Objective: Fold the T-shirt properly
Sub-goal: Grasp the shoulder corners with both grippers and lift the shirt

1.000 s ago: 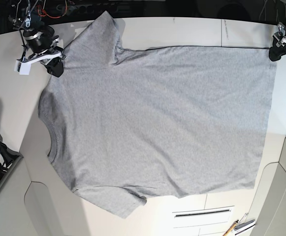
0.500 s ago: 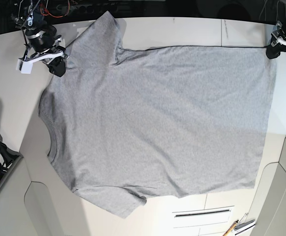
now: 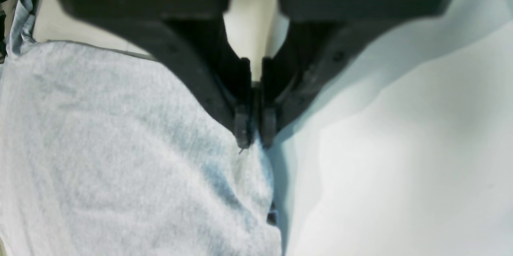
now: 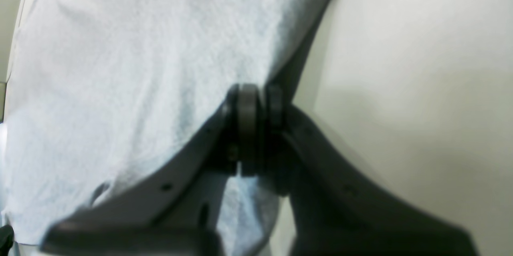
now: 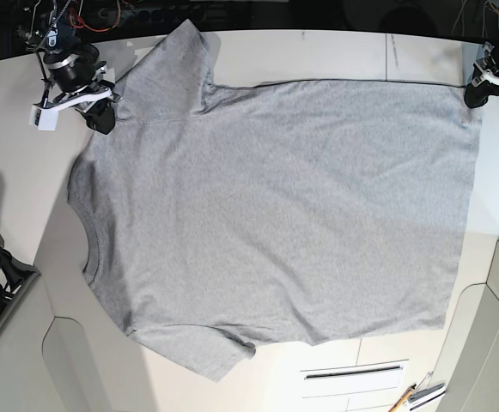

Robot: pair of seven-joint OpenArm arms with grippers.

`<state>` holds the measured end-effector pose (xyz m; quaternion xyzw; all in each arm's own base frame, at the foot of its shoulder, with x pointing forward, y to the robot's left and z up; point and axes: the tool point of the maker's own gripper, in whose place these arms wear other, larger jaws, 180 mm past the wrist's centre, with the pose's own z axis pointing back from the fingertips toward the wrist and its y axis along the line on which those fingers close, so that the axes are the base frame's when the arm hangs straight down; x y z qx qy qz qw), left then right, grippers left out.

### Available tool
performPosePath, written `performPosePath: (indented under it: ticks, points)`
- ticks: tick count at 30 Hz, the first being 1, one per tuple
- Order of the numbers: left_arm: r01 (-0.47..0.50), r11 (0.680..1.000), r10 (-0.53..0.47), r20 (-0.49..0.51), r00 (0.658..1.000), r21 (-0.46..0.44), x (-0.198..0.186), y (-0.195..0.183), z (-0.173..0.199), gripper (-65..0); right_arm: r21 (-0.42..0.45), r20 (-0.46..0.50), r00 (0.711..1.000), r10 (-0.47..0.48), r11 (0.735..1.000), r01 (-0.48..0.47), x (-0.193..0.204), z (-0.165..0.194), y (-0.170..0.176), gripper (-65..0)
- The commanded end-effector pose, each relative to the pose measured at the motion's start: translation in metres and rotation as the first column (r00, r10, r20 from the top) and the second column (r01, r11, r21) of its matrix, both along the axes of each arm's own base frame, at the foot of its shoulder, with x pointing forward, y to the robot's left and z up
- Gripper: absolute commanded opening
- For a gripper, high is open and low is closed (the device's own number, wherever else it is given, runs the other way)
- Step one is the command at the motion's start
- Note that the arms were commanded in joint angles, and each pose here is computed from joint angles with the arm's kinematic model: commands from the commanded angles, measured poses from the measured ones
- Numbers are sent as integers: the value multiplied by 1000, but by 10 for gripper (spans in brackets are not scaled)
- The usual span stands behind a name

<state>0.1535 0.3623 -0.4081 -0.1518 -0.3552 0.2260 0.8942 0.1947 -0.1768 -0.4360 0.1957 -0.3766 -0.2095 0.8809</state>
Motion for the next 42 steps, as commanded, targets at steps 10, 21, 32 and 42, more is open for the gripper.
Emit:
performPosePath:
  ticks: [10, 21, 32, 42]
  points:
    - [70, 998, -70, 30, 997, -8, 1, -7, 15, -650, -59, -42, 998, 54, 997, -57, -33, 10, 0, -650]
    - [79, 996, -79, 10, 997, 29, -37, 0, 48, -650, -152, -88, 987, 133, 978, -146, -76, 36, -4, -650]
    - [60, 996, -56, 64, 996, -68, -65, -7, 79, -650, -194, -84, 979, 186, 961, -200, -94, 73, 3, -650]
    - [68, 996, -55, 200, 978, -58, -22, -6, 95, -650, -292, 86, 965, 249, 932, -215, -30, 101, 10, -650]
